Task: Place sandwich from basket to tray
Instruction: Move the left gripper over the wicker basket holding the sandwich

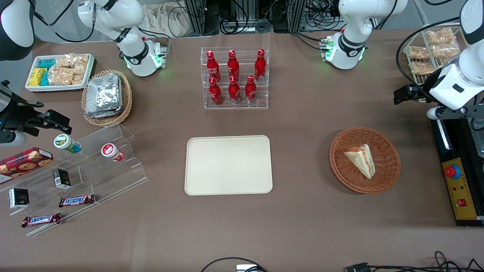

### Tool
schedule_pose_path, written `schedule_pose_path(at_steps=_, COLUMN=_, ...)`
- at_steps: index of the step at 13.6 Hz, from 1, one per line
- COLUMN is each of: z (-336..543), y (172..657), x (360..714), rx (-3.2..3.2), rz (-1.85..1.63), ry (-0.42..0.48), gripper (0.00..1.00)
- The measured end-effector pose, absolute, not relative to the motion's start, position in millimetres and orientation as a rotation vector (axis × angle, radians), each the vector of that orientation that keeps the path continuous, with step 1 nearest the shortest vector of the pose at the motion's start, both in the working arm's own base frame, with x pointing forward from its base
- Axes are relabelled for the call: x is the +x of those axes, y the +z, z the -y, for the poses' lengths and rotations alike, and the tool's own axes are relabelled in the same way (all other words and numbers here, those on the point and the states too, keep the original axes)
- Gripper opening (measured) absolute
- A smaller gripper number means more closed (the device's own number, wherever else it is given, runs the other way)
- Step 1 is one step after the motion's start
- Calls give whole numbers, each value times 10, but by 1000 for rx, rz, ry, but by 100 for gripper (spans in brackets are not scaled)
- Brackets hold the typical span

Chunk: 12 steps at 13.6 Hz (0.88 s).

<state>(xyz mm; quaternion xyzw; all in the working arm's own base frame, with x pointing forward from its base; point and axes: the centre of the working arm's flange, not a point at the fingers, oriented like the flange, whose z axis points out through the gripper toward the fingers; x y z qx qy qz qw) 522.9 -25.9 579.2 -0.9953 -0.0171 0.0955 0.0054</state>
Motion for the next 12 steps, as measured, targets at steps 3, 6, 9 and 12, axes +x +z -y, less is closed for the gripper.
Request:
schedule_pose_path(at_steps=3, z=259, y=5792, x=5229, rx=-3116, rz=54, ry=299, gripper=100)
schedule_pose_path(at_steps=6, z=256, y=5792, x=5229, rx=-3116, rz=54, ry=299, gripper=100)
schedule_pose_path(at_steps=9, z=245, y=5783, x=5233, rx=-3114, rz=81, ry=301, gripper=100)
schedule_pose_path(at_steps=12, z=177, y=5633, x=5305, rx=-3092, rz=242, ry=341, gripper=100)
